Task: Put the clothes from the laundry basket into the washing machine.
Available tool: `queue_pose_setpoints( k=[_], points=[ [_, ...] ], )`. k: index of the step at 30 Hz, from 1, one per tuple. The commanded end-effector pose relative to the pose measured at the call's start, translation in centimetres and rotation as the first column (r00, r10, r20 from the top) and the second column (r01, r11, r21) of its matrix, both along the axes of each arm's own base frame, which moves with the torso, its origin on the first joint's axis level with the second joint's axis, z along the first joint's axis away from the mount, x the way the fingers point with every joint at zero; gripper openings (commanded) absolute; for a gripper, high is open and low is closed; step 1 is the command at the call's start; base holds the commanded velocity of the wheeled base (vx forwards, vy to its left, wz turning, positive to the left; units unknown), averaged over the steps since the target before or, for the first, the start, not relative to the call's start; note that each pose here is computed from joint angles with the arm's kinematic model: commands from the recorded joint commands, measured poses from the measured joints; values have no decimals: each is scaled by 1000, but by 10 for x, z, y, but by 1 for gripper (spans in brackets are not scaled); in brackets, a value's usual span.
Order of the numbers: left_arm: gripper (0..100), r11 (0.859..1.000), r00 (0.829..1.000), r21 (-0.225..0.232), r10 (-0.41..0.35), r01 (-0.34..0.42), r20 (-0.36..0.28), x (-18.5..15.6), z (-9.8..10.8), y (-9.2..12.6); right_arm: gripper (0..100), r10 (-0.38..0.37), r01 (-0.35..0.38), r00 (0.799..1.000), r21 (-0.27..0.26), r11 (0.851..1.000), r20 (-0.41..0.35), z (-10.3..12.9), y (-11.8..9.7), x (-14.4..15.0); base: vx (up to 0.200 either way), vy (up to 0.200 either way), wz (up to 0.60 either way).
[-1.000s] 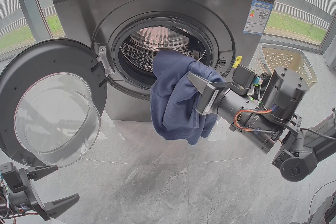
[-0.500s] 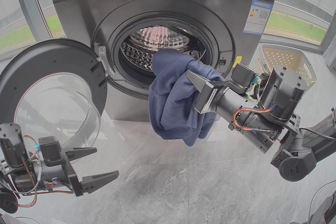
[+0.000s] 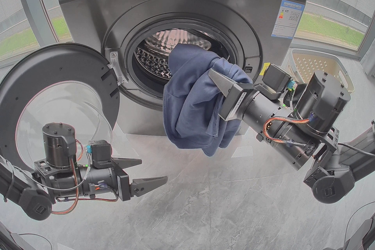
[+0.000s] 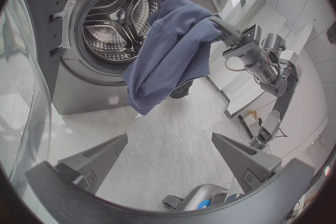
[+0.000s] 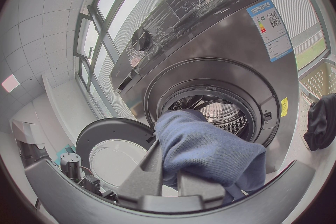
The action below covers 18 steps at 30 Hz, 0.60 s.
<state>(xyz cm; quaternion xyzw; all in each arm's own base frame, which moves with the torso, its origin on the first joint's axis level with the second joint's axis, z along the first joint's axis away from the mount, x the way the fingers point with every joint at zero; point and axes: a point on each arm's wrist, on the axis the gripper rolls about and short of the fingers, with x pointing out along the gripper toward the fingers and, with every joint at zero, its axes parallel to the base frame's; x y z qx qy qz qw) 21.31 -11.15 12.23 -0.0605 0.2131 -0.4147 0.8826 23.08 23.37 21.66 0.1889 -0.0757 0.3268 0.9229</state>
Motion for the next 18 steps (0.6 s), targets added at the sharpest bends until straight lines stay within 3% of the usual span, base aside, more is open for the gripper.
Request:
queue_pose_setpoints(
  k=[1, 18],
  points=[
    [100, 1000, 1000, 14, -2, 2, -31, 20, -11, -10, 0, 8, -8, 1000, 7, 1000, 6, 2, 0, -4, 0, 0, 0],
    [100, 1000, 1000, -15, 13, -13, -2, 76, -47, -36, 0, 44, -44, 999, -4, 999, -6, -2, 8, -14, 0, 0, 0]
  ],
)
